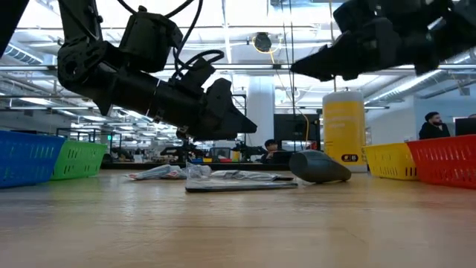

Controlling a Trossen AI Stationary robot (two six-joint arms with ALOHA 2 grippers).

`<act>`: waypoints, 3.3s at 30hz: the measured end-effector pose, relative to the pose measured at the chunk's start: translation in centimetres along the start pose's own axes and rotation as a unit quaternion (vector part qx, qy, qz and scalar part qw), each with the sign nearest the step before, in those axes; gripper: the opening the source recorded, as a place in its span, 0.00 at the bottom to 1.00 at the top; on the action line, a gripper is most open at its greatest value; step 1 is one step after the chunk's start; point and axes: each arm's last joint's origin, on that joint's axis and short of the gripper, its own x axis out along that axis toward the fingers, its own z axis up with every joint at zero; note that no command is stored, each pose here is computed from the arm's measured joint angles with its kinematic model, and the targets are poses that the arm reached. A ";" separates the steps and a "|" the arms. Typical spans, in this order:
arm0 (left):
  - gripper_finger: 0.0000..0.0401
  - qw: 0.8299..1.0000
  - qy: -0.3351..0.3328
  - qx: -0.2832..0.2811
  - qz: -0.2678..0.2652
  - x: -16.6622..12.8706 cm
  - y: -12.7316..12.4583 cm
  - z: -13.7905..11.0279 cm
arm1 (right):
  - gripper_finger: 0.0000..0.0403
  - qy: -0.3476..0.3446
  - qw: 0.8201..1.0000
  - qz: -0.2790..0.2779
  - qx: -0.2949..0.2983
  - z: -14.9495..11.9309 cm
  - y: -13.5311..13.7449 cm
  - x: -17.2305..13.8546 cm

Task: Pick & Place Travel size toiletries
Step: Put the black comb into the blue bin

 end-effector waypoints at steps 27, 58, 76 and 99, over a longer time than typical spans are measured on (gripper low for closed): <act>0.76 0.919 0.338 0.159 -0.129 2.1 0.8 6.4 | 0.59 0.039 0.988 -0.136 0.065 -6.9 -0.8 3.1; 0.33 0.877 0.357 0.220 -0.233 6.9 6.3 3.9 | 0.57 0.100 0.978 -0.141 0.116 -10.7 1.6 2.7; 0.06 0.904 0.314 0.239 -0.165 5.3 5.2 7.7 | 0.56 0.097 0.979 -0.142 0.114 -10.6 1.5 2.7; 0.70 0.881 0.422 0.165 -0.137 5.3 7.7 4.9 | 0.56 0.102 0.978 -0.142 0.115 -10.7 1.5 2.7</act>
